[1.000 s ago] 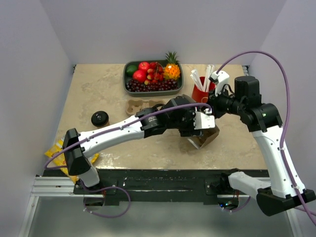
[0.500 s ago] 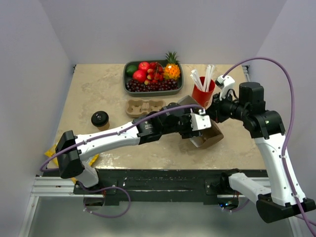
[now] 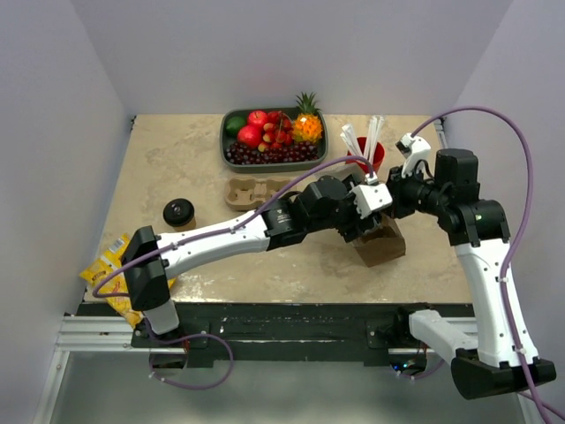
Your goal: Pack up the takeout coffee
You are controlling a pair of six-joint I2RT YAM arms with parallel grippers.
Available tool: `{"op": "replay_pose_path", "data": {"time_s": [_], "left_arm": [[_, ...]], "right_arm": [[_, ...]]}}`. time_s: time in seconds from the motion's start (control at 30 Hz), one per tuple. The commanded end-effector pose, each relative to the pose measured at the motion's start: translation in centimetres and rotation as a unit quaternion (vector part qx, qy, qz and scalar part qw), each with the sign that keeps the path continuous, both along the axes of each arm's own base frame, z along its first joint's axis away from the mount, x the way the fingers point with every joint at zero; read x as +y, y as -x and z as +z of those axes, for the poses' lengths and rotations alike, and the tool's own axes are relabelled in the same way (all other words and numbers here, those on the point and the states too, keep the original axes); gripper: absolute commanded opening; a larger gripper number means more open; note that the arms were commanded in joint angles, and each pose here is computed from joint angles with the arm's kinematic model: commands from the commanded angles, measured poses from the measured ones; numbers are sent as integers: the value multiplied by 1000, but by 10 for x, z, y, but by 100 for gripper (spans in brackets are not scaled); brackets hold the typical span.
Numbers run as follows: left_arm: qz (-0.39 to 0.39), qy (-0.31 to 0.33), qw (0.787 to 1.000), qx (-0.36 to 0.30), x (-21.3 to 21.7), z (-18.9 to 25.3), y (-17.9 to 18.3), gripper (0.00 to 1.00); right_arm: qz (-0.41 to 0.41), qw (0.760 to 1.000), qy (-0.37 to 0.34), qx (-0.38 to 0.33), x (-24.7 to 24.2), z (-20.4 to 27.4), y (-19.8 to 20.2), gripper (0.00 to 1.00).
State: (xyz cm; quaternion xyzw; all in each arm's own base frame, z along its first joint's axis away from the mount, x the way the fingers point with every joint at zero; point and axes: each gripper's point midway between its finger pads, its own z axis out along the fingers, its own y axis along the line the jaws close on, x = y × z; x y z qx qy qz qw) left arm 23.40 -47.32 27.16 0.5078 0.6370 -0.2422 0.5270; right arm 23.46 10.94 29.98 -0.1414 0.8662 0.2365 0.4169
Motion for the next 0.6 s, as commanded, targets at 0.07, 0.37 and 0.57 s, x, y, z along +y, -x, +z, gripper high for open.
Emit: {"op": "replay_pose_path", "data": {"time_s": [0.07,0.37,0.57], "left_arm": [[63,47,996,37,-8,5,-30,0],[34,38,997,50,-7,-18,-28,0],[-14,33,999,4,2,-29,-10,0]], "right_arm": [[7,1000,-28,9,8,2,0,0],[-9,1000,-5,-29,-2,32,-10,0],[10,998,-15,-60,3,47,-6,0]]}}
